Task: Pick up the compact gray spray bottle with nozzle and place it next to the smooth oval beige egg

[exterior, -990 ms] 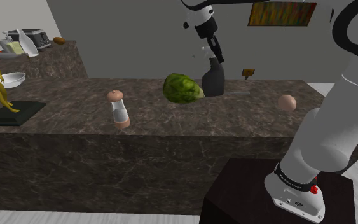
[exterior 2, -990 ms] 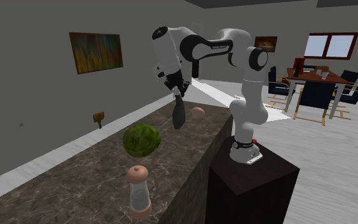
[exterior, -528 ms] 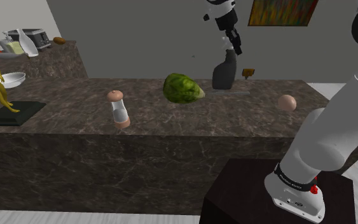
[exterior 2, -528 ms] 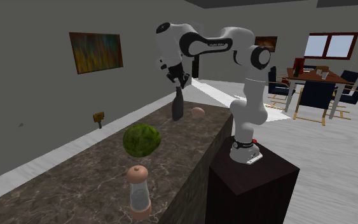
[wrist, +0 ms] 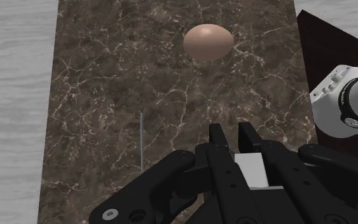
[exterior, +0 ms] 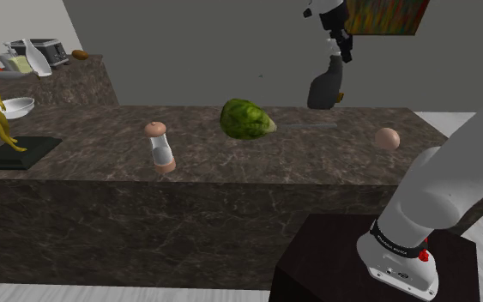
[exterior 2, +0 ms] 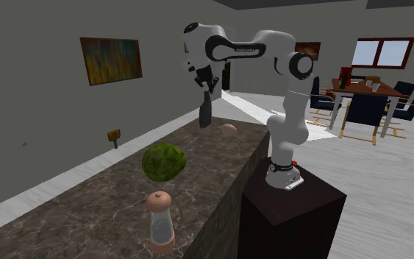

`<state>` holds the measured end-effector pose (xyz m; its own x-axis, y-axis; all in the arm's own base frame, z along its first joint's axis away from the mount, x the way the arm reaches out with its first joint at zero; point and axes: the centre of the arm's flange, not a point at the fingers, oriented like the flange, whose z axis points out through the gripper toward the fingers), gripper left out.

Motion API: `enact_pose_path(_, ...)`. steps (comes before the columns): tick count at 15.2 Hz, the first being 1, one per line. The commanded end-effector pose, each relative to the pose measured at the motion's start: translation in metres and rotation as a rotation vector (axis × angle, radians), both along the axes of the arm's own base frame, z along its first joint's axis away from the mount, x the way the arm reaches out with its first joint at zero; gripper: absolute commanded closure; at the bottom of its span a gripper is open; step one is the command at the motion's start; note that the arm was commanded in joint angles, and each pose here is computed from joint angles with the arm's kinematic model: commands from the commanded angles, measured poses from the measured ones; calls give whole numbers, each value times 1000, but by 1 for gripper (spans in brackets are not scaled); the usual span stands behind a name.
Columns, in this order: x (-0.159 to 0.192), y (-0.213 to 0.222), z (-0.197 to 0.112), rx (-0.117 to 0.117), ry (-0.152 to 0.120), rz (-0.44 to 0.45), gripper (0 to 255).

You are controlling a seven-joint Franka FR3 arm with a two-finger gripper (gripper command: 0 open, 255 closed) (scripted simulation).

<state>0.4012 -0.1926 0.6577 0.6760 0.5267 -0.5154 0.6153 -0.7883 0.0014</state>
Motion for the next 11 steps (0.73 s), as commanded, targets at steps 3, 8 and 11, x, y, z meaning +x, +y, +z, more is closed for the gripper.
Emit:
enact_pose_path(3, -26, -44, 12, 0, 1, 2, 255)
enact_pose_path(8, -55, -102, 27, 0, 1, 2, 255)
enact_pose_path(11, -72, -136, 36, 0, 1, 2, 255)
